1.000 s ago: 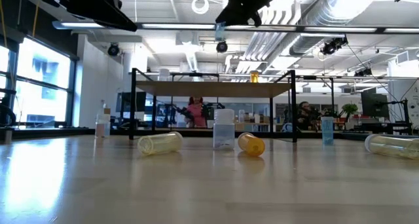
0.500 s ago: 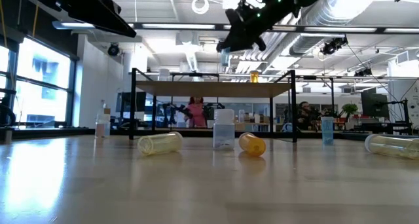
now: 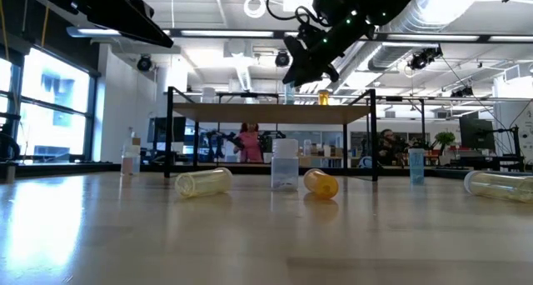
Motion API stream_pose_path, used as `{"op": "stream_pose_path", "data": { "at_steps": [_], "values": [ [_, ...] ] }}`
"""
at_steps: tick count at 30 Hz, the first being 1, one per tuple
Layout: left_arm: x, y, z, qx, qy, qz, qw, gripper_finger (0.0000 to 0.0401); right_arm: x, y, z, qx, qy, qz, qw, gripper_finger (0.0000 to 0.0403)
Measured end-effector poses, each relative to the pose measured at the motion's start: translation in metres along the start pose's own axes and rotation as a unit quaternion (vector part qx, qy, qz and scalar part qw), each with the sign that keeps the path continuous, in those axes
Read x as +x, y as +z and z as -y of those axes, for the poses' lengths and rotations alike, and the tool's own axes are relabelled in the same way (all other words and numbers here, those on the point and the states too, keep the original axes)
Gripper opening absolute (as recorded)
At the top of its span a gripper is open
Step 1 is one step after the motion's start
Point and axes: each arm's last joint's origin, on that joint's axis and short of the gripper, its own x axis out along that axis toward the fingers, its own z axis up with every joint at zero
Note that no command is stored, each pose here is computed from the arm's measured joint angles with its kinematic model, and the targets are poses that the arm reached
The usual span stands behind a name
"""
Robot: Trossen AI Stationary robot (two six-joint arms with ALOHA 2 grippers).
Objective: Pick and place medicine bottles onto shelf by color
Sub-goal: Put the bottom left blue pill bottle on the shelf
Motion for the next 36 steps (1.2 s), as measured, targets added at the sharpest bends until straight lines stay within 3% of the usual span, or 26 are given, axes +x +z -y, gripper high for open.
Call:
{"op": "stream_pose_path", "data": {
  "at_steps": [36],
  "values": [
    [0.000, 0.000, 0.000, -0.012, 0.000, 0.000, 1.000, 0.0202, 0.012, -0.012, -0.002, -0.015, 0.000, -0.035, 0.999, 0.0108]
  ]
}}
